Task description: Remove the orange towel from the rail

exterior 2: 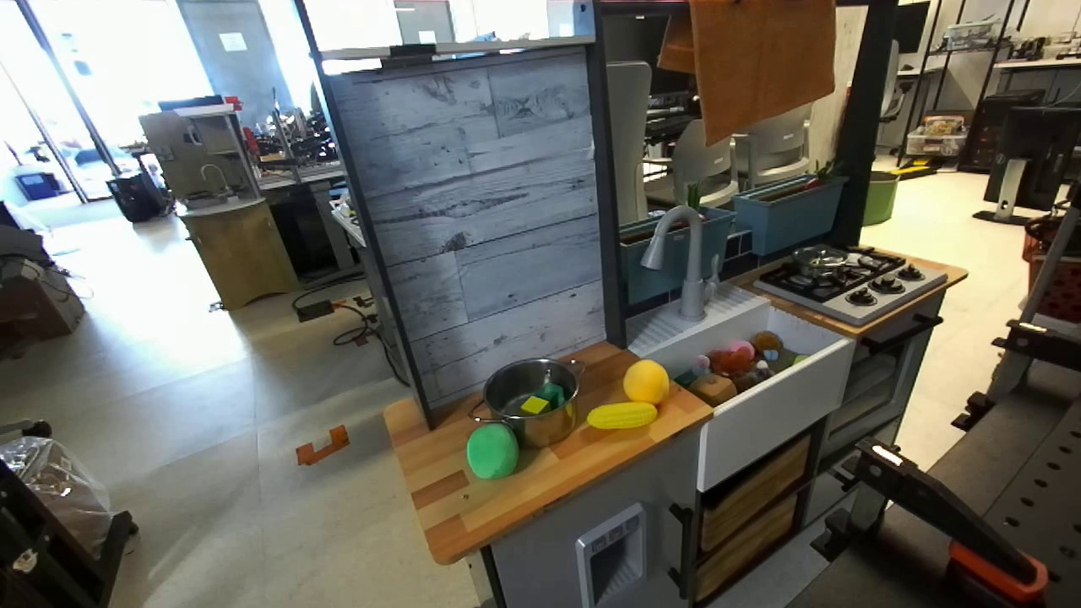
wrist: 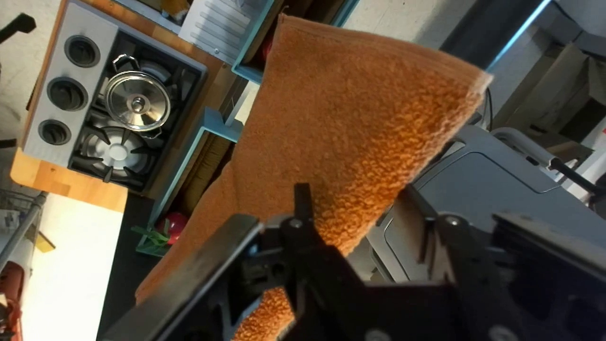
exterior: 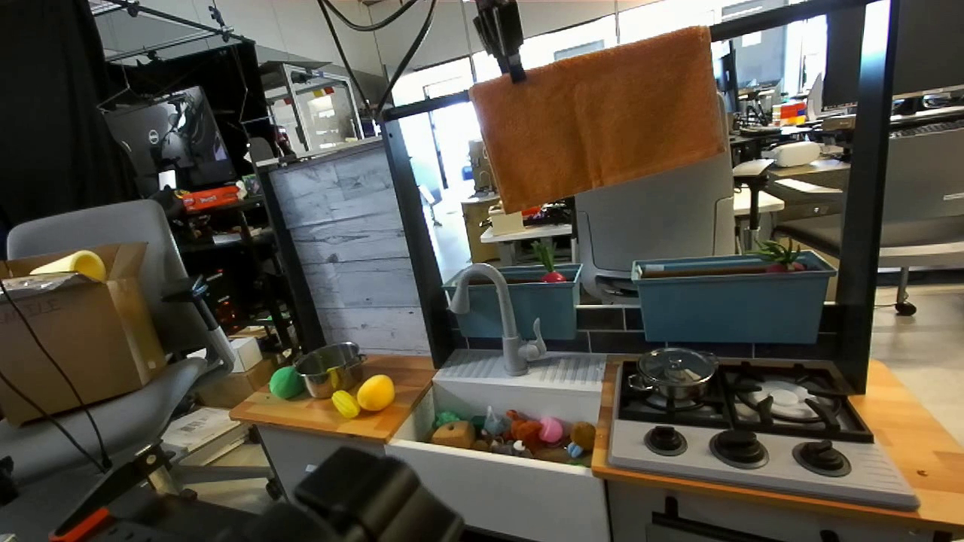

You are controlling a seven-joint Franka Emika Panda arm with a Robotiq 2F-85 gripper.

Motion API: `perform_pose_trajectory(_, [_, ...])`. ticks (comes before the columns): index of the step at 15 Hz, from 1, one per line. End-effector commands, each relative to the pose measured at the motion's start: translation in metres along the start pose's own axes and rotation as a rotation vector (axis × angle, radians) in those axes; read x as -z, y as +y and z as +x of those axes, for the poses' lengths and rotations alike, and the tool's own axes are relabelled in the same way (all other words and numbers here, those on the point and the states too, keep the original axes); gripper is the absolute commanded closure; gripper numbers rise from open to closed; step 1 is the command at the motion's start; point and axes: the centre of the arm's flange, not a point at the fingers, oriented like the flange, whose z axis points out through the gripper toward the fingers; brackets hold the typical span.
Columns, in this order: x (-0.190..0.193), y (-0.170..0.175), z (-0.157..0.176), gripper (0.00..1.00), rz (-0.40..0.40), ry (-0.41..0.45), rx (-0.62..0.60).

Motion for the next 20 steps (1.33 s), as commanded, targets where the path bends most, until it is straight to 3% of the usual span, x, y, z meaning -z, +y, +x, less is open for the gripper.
perform_pose_trajectory(1, [0.018,0.014,-0.014,0.77,-0.008,0.008,0.028])
perform_pose_trajectory(4, [0.026,0.013,-0.013,0.99,-0.002,0.011,0.033])
perform_pose_trajectory(8, [0.028,0.013,-0.014,1.0,0.008,0.011,0.033])
perform_pose_trajectory(9, [0.027,0.013,-0.014,0.74,-0.001,0.01,0.034])
perform_pose_trajectory(12, [0.02,0.009,-0.01,0.6,-0.022,0.007,0.032])
perform_pose_trajectory(17, [0.005,0.009,-0.007,0.22,-0.056,0.01,0.019])
perform_pose_trajectory(18, [0.004,0.009,-0.007,0.66,-0.056,0.013,0.019])
perform_pose_trajectory(20, [0.003,0.009,-0.007,0.62,-0.058,0.014,0.019])
